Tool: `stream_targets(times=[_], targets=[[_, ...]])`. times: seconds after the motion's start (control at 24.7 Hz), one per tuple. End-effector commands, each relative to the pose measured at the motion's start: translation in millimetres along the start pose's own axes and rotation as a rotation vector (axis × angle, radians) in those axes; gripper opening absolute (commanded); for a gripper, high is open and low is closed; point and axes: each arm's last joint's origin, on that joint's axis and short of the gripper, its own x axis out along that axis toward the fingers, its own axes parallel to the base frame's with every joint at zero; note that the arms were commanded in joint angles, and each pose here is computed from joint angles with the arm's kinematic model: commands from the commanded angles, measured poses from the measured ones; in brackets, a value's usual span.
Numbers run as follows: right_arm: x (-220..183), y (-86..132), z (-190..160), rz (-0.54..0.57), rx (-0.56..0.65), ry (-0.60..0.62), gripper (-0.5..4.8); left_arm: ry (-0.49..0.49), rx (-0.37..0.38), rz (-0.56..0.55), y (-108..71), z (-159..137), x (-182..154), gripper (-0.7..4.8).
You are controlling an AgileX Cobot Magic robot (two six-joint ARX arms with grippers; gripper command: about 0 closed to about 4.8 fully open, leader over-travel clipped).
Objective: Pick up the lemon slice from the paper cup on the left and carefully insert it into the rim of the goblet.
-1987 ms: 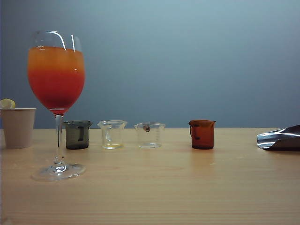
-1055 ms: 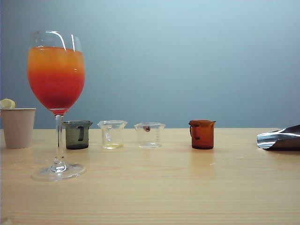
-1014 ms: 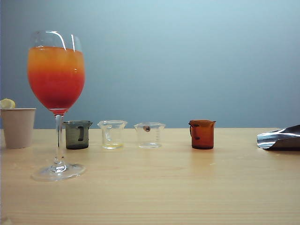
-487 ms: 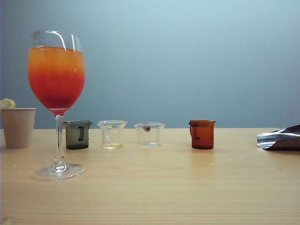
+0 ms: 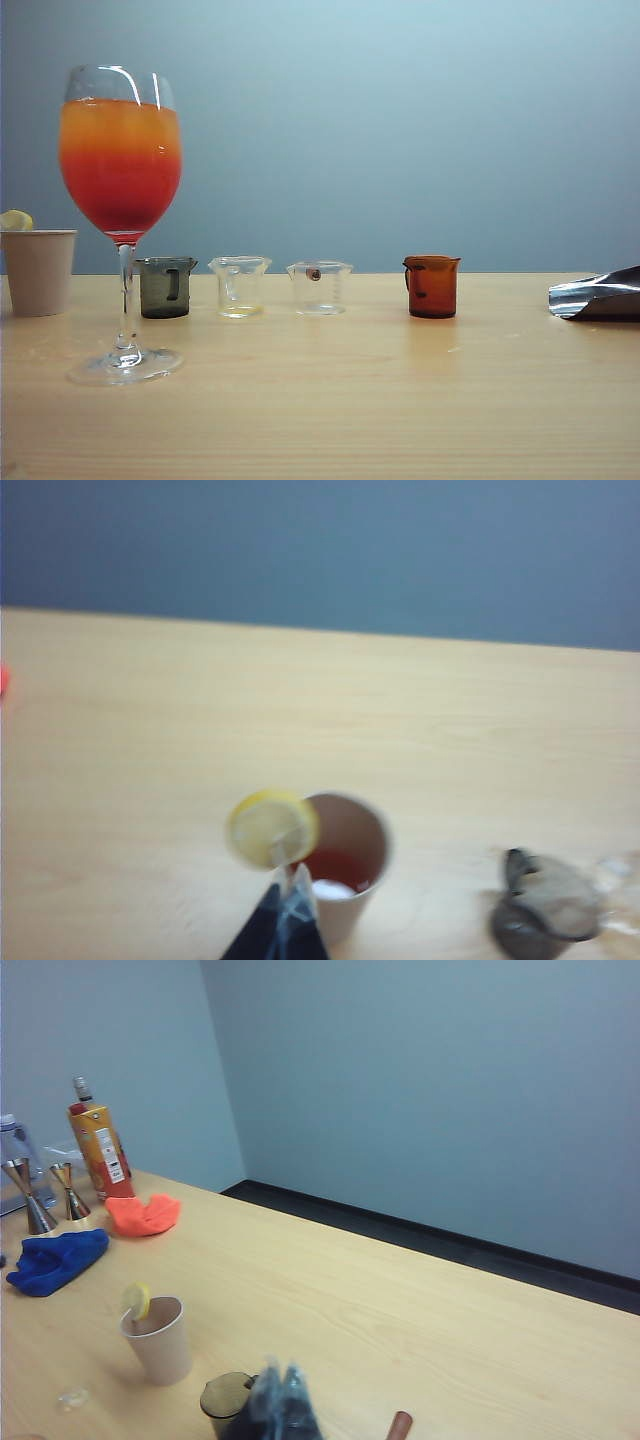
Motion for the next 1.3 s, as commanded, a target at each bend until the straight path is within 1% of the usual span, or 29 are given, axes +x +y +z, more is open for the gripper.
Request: stream_targets(times=[0.04,0.08,0.16,0.28,0.32,0.49,0.57,0.77,0.89,1.05,1.1,1.14,1.18,1.22,1.26,1.3], targets=[[9.5,7.9,-0.8,0.047,-0.008,-0.017,-0.05,-0.01,0.019,-0.063,15.5,-3.8,13.2,-0.05],[11.7,7.8,-2.5,0.058,-0.013,-0.009,-0.05,-0.007,0.015,-0.065,21.4,-7.2,20.1,-0.05],[13.3,7.9,-3.6,0.067,-0.013,-0.004,-0.05,0.013,0.039,-0.055,29.4,-13.2,30.5,-0.05],[14.5,7.5,-4.7,0.066,-0.013,0.001,-0.05,0.047,0.09,-0.102,36.5,-14.1,45.3,-0.05],[14.5,7.5,-4.5,0.066,-0.013,-0.001,-0.05,0.063,0.095,-0.117,40.5,-11.3,54.5,-0.05],[16.7,7.3,-5.2,0.068,-0.013,-0.004,-0.05,0.077,0.087,-0.148,49.7,-4.7,75.1,-0.05],[21.1,7.4,-7.6,0.092,-0.013,0.0,-0.05,0.083,0.079,-0.178,55.8,-3.4,90.0,-0.05],[33.1,5.9,-16.2,0.105,-0.009,0.025,-0.05,0.123,0.041,-0.268,65.2,-12.7,116.2,-0.05],[42.3,4.2,-24.7,0.103,-0.005,0.057,-0.05,0.144,0.031,-0.271,69.4,-21.0,126.1,-0.05],[49.8,3.2,-29.0,0.109,-0.005,0.053,-0.05,0.169,0.025,-0.264,73.7,-28.4,129.3,-0.02],[51.9,3.2,-29.9,0.119,-0.005,0.05,-0.05,0.172,0.022,-0.26,75.6,-29.5,129.1,0.16],[54.6,3.4,-30.7,0.134,-0.007,0.04,-0.05,0.174,0.02,-0.254,76.8,-29.7,128.5,1.62],[56.6,3.5,-30.8,0.145,-0.009,0.028,-0.05,0.174,0.016,-0.239,80.9,-30.0,126.9,3.37],[57.1,3.7,-30.5,0.15,-0.01,0.021,-0.05,0.176,0.018,-0.224,81.6,-29.7,126.6,4.32],[58.3,3.6,-30.3,0.151,-0.011,0.012,-0.05,0.177,0.018,-0.215,81.9,-29.5,126.4,4.79],[58.5,3.6,-29.9,0.153,-0.012,0.006,-0.05,0.177,0.016,-0.21,83.5,-29.6,125.7,4.79]])
